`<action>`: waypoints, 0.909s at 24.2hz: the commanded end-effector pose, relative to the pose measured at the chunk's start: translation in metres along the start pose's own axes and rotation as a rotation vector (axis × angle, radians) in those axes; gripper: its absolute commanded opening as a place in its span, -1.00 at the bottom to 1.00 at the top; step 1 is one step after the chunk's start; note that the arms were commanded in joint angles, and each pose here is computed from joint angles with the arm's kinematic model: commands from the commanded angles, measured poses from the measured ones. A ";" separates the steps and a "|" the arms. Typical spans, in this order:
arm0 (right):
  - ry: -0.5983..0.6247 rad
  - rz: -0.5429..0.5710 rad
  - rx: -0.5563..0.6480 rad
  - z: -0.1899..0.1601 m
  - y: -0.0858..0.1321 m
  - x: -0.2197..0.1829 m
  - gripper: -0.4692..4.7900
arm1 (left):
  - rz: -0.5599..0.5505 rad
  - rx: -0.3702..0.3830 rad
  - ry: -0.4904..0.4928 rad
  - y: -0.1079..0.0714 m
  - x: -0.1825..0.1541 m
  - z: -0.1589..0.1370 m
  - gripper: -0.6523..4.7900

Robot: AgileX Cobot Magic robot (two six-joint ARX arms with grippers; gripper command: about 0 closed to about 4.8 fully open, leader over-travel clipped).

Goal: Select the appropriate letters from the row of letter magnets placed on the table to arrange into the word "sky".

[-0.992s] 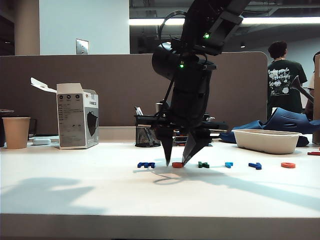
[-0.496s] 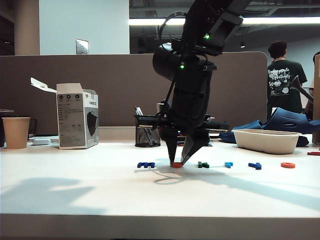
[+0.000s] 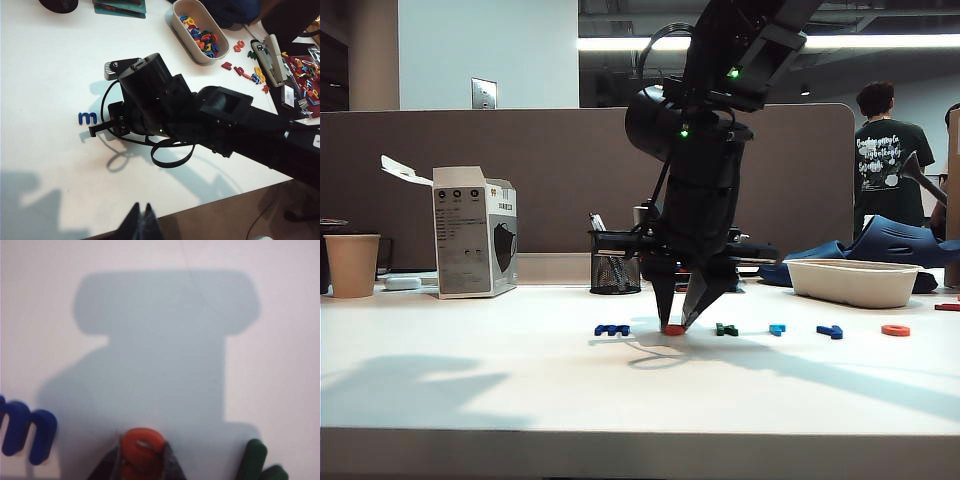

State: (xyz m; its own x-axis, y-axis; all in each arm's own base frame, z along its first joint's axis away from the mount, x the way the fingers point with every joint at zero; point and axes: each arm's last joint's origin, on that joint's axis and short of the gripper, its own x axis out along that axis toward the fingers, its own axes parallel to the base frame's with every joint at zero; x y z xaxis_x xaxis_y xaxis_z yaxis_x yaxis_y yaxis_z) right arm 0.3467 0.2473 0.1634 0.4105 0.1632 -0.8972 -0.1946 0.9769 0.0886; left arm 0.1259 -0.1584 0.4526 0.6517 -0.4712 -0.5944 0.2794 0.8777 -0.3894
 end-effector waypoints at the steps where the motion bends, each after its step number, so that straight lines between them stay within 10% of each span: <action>1: 0.104 -0.015 -0.008 -0.015 -0.003 0.015 -0.55 | -0.004 0.001 -0.010 0.000 -0.002 0.001 -0.78; 22: 0.153 -0.019 -0.041 -0.023 0.007 -0.010 -0.55 | -0.004 0.001 -0.010 0.000 -0.002 0.001 -0.78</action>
State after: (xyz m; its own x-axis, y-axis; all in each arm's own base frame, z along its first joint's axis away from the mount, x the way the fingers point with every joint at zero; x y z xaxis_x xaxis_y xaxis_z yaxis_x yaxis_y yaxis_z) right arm 0.3301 0.2506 0.1689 0.3462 0.1475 -0.9265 -0.2227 0.9723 0.0716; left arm 0.1259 -0.1584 0.4526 0.6517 -0.4712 -0.5944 0.2794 0.8777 -0.3894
